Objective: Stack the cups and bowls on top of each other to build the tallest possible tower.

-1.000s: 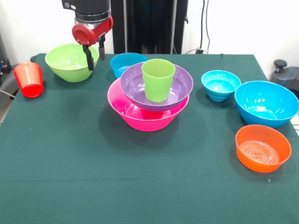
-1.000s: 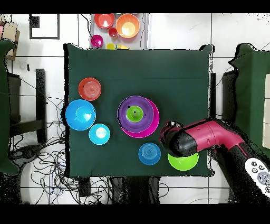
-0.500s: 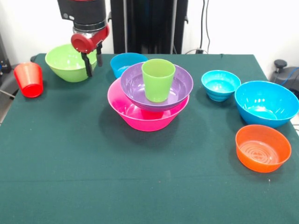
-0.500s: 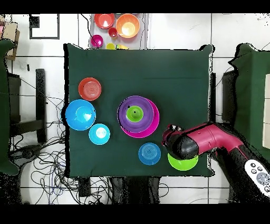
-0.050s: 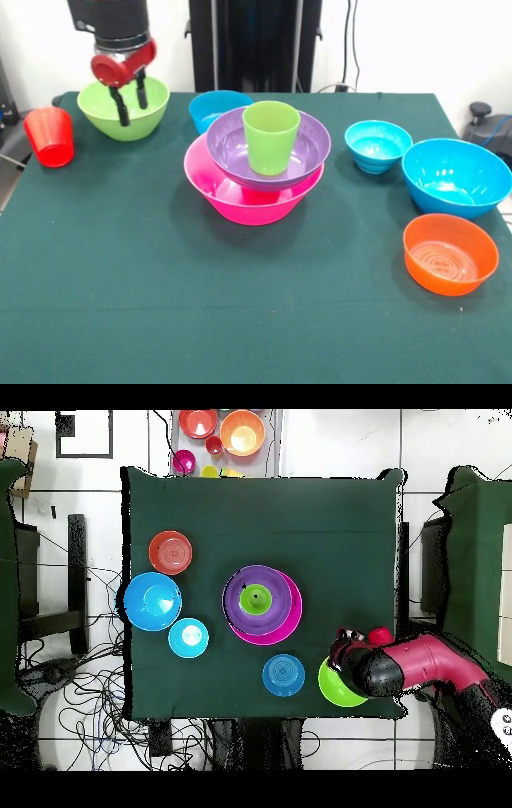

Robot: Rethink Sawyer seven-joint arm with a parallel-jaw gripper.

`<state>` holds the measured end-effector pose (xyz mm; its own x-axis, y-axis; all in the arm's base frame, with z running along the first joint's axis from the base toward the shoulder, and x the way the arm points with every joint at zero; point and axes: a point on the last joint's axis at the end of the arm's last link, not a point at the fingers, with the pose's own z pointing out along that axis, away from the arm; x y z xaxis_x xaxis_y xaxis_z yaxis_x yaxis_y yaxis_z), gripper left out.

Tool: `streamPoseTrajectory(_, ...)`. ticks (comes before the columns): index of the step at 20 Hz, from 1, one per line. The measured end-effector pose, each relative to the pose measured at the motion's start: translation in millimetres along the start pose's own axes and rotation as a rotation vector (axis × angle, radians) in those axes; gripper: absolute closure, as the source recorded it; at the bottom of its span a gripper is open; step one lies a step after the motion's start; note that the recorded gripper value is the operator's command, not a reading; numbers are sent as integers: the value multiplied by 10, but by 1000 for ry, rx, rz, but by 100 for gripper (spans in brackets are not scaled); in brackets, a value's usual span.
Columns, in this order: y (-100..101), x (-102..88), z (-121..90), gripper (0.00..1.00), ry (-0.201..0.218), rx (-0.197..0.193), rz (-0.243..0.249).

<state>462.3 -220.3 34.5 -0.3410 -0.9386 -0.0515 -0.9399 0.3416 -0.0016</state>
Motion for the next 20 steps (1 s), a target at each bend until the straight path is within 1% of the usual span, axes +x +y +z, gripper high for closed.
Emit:
streamPoseTrajectory(1,7,63,-2,0,0,1,-12)
streamPoseTrajectory(4,34,165,9,0,0,-3,-55)
streamPoseTrajectory(6,64,166,41,0,-5,-11,-72)
streamPoseTrajectory(8,82,159,63,0,-9,-16,-77)
streamPoseTrajectory(9,118,141,110,0,-16,-26,-83)
streamPoseTrajectory(13,180,107,197,0,-29,-40,-87)
streamPoseTrajectory(20,210,86,239,0,-38,-47,-90)
